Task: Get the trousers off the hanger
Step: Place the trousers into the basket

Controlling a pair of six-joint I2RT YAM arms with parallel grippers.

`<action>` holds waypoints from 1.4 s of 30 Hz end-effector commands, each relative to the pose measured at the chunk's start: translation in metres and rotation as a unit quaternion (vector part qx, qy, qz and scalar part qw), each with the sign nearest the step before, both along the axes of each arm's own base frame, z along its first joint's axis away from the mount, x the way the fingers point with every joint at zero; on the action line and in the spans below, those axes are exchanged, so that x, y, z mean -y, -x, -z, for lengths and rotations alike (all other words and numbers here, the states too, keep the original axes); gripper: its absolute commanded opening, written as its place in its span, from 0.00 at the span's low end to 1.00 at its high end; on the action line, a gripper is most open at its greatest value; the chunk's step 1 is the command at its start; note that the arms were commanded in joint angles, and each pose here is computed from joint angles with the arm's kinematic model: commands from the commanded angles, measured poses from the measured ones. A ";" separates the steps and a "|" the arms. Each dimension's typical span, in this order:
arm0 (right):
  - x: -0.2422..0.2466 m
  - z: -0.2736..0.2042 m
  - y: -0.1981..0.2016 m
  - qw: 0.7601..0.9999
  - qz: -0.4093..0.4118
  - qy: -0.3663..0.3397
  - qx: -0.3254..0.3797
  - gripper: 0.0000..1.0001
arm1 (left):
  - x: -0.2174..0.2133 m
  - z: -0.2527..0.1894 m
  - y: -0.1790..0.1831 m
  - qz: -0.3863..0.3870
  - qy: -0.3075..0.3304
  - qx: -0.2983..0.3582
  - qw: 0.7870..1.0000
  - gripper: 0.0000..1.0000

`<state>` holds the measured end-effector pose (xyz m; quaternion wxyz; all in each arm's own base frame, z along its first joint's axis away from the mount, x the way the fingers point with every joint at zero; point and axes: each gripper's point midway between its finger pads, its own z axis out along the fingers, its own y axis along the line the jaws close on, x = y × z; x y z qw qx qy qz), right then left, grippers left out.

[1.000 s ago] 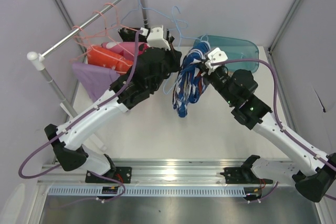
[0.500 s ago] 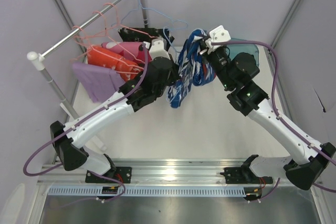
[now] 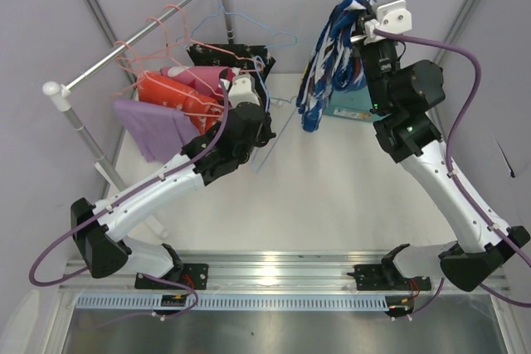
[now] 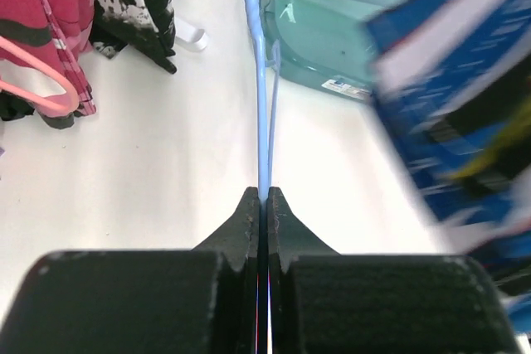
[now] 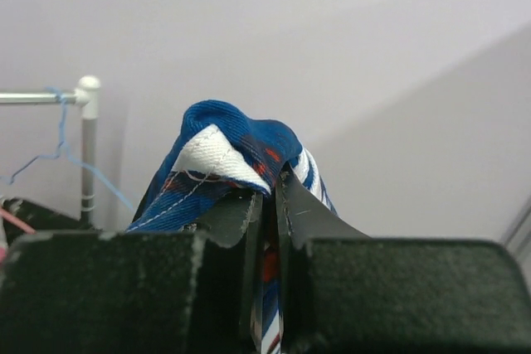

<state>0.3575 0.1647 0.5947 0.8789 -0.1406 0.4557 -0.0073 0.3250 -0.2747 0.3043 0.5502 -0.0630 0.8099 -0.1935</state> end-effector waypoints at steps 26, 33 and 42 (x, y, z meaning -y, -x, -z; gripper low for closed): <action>0.159 0.031 -0.127 0.923 0.350 0.159 -0.028 0.00 | -0.005 -0.004 0.011 0.042 0.012 0.033 0.998 0.00; 0.173 0.068 -0.152 0.881 0.423 0.199 -0.072 0.00 | -0.008 0.002 0.011 0.035 0.004 0.025 0.999 0.00; 0.189 0.073 -0.151 0.876 0.434 0.198 -0.077 0.00 | -0.005 0.005 0.011 0.041 0.003 0.023 0.999 0.00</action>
